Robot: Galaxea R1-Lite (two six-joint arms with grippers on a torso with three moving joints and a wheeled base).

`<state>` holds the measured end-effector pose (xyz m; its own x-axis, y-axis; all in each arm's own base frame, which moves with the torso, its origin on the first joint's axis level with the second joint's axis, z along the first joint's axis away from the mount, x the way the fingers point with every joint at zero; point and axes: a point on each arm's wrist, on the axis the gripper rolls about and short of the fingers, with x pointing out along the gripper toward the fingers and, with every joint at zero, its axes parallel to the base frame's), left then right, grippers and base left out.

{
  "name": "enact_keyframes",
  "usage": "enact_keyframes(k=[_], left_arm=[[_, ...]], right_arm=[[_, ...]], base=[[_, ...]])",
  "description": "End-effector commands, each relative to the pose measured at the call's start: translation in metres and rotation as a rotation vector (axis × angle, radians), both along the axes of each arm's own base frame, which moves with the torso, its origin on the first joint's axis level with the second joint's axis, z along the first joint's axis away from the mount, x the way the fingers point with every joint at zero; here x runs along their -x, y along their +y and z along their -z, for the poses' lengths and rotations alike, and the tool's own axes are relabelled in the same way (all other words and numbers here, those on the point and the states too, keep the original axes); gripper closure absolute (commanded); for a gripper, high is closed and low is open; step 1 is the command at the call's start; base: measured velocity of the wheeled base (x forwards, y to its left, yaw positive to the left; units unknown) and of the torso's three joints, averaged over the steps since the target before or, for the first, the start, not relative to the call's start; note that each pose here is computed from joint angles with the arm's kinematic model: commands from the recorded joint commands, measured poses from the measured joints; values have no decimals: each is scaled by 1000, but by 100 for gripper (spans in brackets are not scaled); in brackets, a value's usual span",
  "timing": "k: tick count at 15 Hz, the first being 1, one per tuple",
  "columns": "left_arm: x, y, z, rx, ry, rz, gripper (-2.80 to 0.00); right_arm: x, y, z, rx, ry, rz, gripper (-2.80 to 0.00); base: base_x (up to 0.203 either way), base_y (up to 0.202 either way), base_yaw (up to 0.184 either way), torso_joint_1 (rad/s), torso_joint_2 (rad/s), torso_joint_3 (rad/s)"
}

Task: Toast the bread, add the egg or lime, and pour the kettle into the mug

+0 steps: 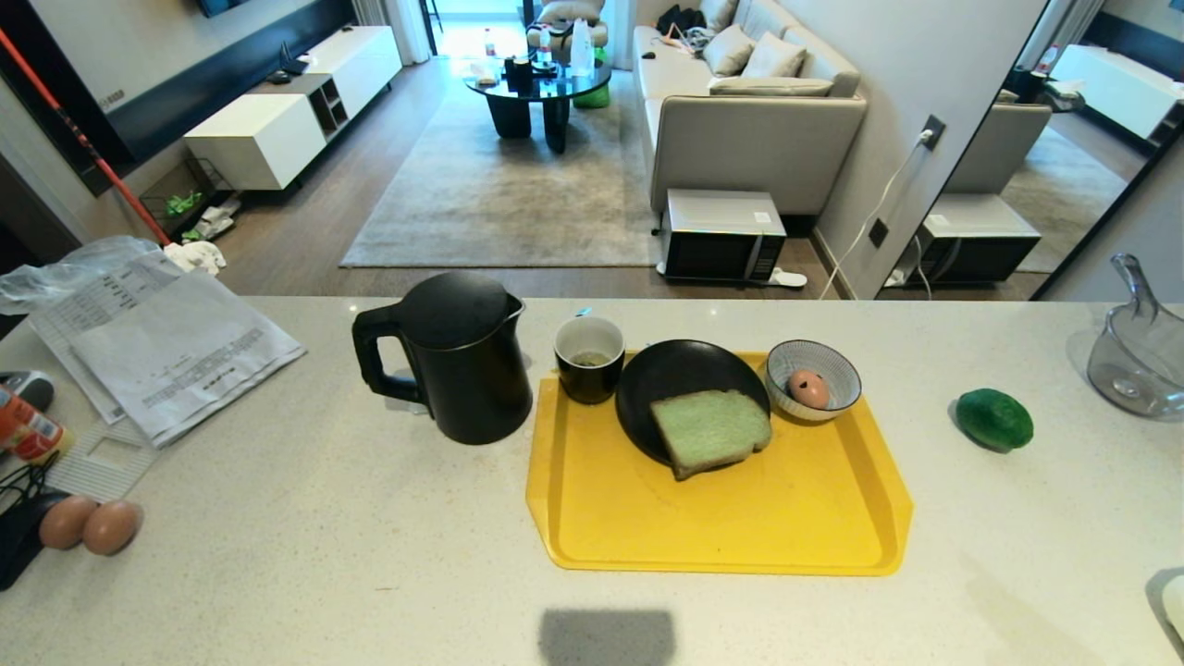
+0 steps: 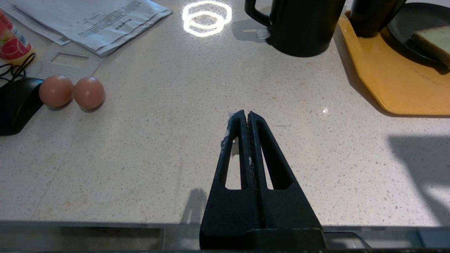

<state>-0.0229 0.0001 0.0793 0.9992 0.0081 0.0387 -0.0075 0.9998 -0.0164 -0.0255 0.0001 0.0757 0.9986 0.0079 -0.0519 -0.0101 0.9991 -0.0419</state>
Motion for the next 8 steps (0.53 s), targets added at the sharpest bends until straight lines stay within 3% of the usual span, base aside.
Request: enact_keyframes(k=[1, 8], left_arm=[[-1, 0, 4, -1, 11, -1, 0], [-1, 0, 4, -1, 11, 0, 0]], right_arm=[[0, 0, 0, -1, 0, 2, 0], [0, 0, 0, -1, 0, 3, 0]], base=[[0, 0, 0, 0, 0, 0], [0, 0, 0, 0, 0, 0]])
